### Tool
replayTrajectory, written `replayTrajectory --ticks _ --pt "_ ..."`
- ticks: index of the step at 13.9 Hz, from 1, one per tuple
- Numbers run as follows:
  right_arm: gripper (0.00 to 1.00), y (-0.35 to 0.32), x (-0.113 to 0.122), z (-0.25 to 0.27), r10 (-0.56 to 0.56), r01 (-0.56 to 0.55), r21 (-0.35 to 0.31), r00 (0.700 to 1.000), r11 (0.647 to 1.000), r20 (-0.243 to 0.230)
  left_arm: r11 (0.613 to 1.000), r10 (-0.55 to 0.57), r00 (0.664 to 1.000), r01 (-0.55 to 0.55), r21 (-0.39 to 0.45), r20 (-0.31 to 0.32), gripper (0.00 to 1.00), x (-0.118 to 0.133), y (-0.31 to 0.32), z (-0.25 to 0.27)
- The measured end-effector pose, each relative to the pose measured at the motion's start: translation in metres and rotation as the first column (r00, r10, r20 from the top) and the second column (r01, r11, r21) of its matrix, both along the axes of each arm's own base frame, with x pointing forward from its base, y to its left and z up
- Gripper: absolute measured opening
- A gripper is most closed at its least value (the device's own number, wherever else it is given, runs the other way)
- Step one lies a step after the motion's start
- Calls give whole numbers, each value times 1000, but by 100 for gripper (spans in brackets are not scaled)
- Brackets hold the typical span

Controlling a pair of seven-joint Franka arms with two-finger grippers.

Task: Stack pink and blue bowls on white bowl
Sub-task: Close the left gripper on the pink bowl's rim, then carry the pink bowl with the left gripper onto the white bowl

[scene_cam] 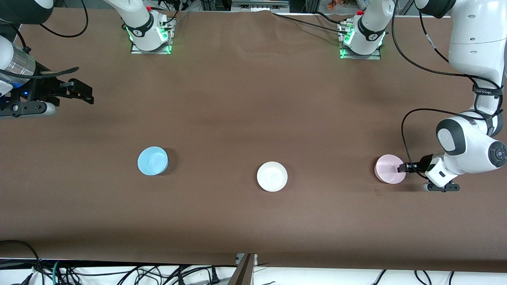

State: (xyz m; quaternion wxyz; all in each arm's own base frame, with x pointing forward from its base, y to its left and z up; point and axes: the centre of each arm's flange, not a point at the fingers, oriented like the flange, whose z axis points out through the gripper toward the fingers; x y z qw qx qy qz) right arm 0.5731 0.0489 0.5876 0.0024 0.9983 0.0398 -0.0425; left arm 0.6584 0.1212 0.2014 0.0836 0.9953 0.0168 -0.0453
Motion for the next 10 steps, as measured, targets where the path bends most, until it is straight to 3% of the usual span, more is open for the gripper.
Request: replayTrajectory --ticks 2,5,10 --pt "100 0 0 0 0 0 0 1000 1000 0 1000 0 1000 0 -3 -4 37 -1 0 0" --pt "100 0 0 0 0 0 0 1000 1000 0 1000 -2 1000 2 -12 -19 2 -2 -2 1" --pt "100 0 1 1 0 0 1 1000 1000 11 997 15 1000 -16 -77 -19 3 13 -20 27"
